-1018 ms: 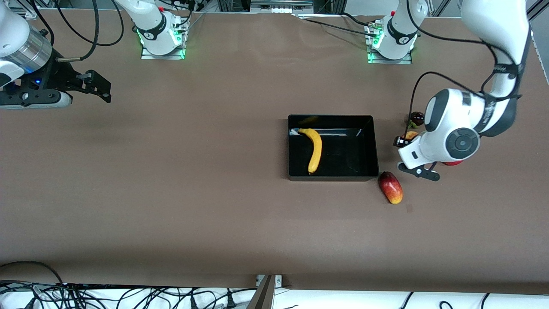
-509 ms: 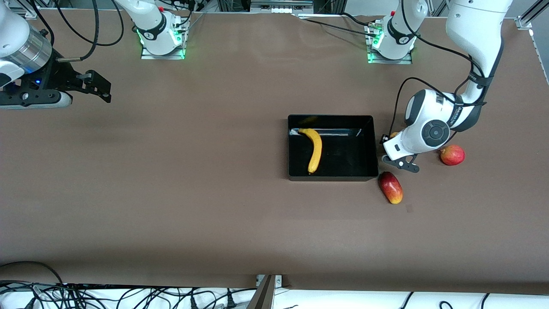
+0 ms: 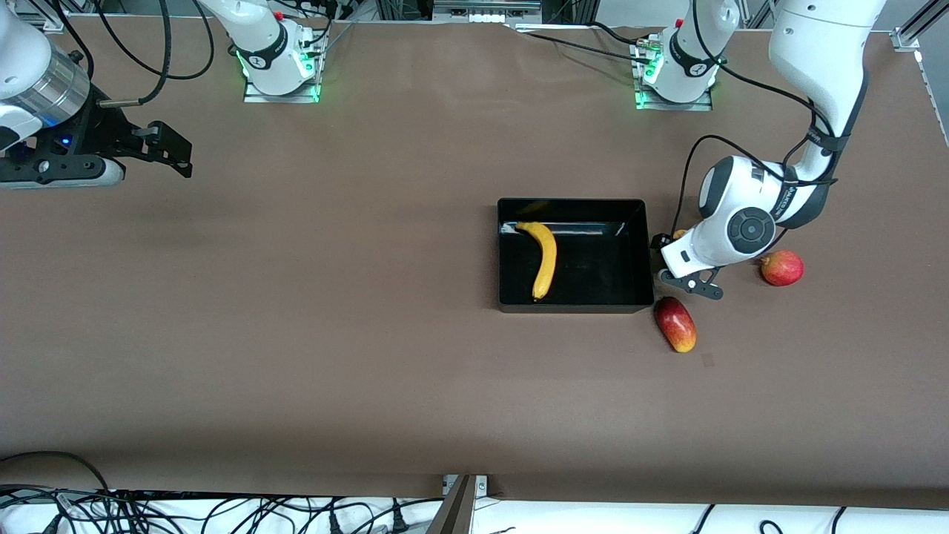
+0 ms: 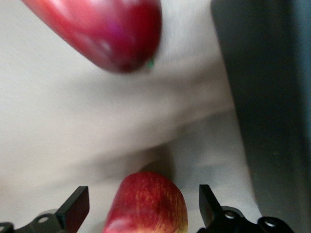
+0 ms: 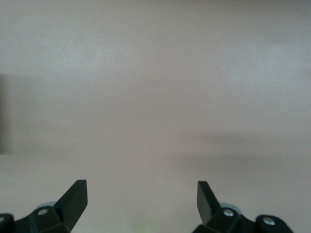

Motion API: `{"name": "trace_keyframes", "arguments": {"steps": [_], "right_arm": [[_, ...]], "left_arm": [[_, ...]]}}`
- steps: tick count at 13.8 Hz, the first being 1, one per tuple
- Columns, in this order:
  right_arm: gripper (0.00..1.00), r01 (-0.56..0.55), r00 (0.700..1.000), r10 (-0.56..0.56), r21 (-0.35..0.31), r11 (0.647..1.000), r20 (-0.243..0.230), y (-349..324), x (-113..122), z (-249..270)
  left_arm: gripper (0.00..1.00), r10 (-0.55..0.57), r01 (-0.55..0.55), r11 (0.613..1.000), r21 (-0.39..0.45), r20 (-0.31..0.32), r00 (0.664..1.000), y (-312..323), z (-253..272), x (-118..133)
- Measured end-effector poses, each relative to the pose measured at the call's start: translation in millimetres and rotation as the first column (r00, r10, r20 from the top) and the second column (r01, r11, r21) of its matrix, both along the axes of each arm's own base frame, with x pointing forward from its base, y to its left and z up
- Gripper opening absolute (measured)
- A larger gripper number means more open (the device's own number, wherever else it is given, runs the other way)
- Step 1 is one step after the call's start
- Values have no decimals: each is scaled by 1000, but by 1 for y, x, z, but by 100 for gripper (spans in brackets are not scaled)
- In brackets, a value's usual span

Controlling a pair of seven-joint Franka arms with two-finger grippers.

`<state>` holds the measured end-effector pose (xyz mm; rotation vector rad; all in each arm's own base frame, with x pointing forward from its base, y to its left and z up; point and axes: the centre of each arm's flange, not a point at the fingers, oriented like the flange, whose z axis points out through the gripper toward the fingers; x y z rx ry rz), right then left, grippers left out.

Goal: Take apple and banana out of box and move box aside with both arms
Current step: 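Open the left gripper to release the apple on the table, then move the left gripper into the tray and grasp the yellow banana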

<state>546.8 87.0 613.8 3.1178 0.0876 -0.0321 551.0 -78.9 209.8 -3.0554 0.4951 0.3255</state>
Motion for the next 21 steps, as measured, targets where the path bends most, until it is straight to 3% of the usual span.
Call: {"name": "trace_keyframes", "arguments": {"steps": [5, 8, 11, 15, 21], "right_arm": [[100, 0, 1000, 0, 0, 1000, 0, 0, 0, 0], [100, 0, 1000, 0, 0, 1000, 0, 0, 0, 0], [100, 0, 1000, 0, 0, 1000, 0, 0, 0, 0], [100, 0, 1000, 0, 0, 1000, 1, 0, 0, 0], [100, 0, 1000, 0, 0, 1000, 1, 0, 0, 0]], "left_arm": [[100, -17, 17, 1000, 12, 8, 1000, -25, 144, 32], [100, 1, 0, 997, -71, 11, 1000, -93, 169, 26], [100, 114, -111, 990, -84, 28, 993, -161, 145, 15], [100, 298, -293, 951, -103, 41, 954, -247, 64, -6], [100, 348, -346, 932, -107, -3, 937, -264, -43, -18]]}}
